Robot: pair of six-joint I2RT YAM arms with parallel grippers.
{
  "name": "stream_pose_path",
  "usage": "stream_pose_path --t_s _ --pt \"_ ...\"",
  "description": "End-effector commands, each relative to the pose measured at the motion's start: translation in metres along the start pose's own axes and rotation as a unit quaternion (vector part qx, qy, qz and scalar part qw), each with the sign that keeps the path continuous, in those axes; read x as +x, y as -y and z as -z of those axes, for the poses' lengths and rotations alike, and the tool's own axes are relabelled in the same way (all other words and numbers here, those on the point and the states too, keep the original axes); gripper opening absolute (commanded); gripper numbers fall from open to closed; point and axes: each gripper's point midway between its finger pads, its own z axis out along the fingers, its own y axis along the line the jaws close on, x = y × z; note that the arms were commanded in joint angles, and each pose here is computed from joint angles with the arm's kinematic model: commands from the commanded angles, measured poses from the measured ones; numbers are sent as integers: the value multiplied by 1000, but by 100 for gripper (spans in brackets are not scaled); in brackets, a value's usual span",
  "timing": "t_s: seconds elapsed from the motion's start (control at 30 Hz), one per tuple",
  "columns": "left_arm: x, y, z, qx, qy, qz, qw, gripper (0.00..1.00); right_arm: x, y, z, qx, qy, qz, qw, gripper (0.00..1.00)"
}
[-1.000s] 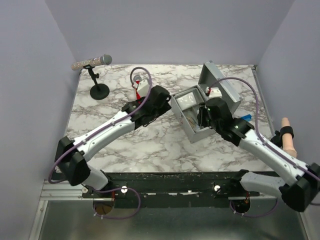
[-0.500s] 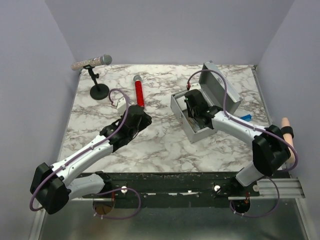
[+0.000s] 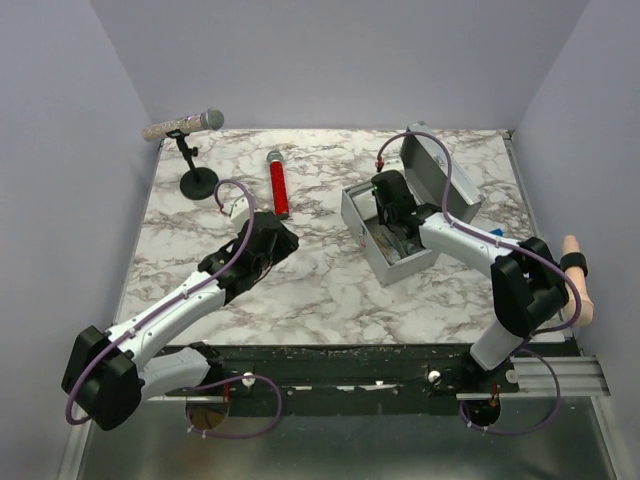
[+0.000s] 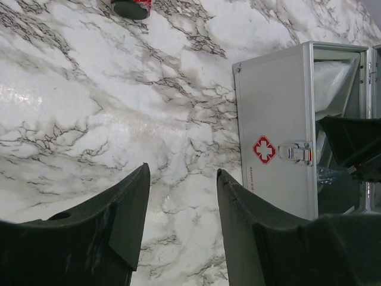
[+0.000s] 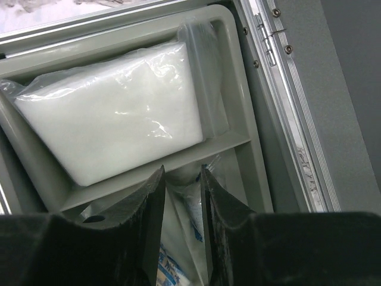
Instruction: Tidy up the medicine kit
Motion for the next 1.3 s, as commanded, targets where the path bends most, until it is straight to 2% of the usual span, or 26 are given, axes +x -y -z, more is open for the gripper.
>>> stream_pose_path --t_s 0.0,0.1,0.43,0.53,0.63,0.8,0.83,0.93,1.13,1.27 --pt "5 2 -4 11 -12 1 1000 57 3 4 -5 4 4 -12 1000 37" --pt "8 2 -5 10 -17 0 1000 57 3 1 2 -17 16 -20 1000 38" --pt "14 1 -9 9 -27 2 1000 57 26 -7 -6 -32 -6 -12 999 37" --pt "14 0 -9 7 -28 2 1000 57 25 -8 -9 -30 -6 -13 999 31" --pt "14 2 -9 10 -27 1 1000 57 20 -8 -8 -30 -2 -16 999 20" --pt "15 2 -10 11 -30 1 999 57 17 -8 -6 -33 1 -15 999 8" --pt "16 1 -10 10 -32 1 999 57 18 -7 -5 -33 1 -16 999 2" --pt "16 1 -10 9 -33 -1 999 57 14 -5 1 -34 7 -26 999 1" --pt "16 2 -9 15 -32 1 999 57 -26 9 39 -43 70 -60 995 1" --pt "20 3 -11 16 -39 4 999 57 -34 12 50 -48 81 -60 994 1"
